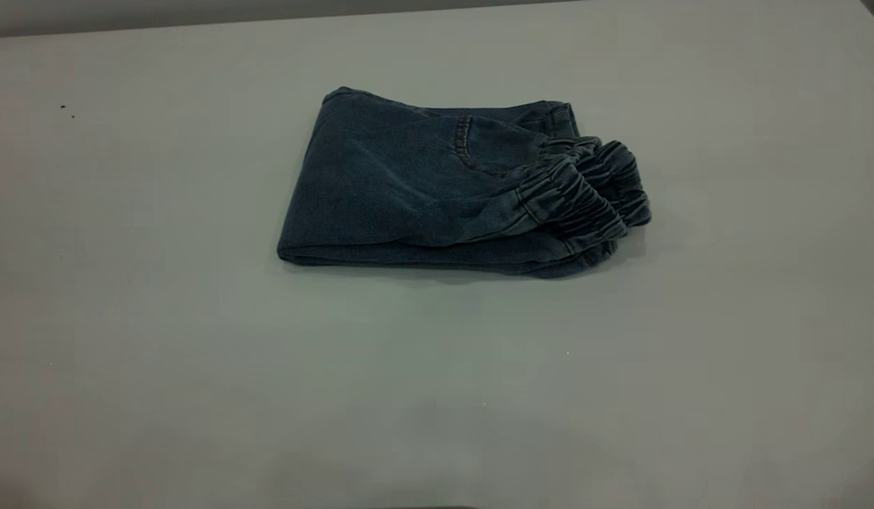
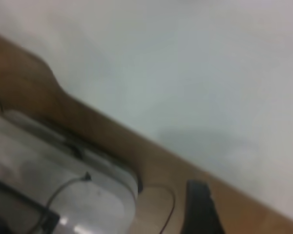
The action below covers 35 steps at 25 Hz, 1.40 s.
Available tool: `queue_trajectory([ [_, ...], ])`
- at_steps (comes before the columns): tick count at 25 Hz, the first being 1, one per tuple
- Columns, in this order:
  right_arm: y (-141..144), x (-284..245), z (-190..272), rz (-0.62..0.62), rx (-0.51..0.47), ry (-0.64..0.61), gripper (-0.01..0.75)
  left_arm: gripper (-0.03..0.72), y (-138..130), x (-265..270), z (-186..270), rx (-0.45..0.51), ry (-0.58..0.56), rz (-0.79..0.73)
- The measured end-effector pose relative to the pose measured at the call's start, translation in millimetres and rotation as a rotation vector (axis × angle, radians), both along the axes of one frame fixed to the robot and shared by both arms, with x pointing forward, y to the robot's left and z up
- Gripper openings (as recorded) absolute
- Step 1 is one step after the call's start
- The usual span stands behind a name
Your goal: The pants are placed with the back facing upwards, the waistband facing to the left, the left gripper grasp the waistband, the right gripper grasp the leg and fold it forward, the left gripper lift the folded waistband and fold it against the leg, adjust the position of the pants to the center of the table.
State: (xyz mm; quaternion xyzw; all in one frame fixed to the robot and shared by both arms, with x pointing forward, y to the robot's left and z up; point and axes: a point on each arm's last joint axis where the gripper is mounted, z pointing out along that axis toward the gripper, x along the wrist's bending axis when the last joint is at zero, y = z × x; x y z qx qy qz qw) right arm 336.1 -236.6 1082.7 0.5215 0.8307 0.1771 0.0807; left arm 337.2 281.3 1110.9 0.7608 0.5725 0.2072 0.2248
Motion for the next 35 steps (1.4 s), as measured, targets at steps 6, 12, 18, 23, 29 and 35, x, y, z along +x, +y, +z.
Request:
queue_trajectory([
  [6,-18,-28,-44,-0.010,-0.007,0.018,0.477,0.570,-3,-14,-58,-0.046,0.184,0.010],
  [12,-28,-45,-51,-0.011,0.061,-0.087,0.503,0.570,-2,-27,-74,-0.076,0.165,0.007],
  [18,-33,-52,-53,-0.011,0.106,-0.164,0.505,0.570,-1,-36,-79,-0.099,0.096,0.005],
  [23,-33,-52,-54,-0.011,0.106,-0.163,0.505,0.570,1,-42,-77,-0.109,0.054,0.003],
  [29,-33,-52,-55,-0.011,0.105,-0.162,0.506,0.570,1,-44,-76,-0.114,0.033,0.001],
  [35,-33,-52,-55,-0.010,0.105,-0.163,0.506,0.570,1,-45,-76,-0.115,0.031,0.001],
])
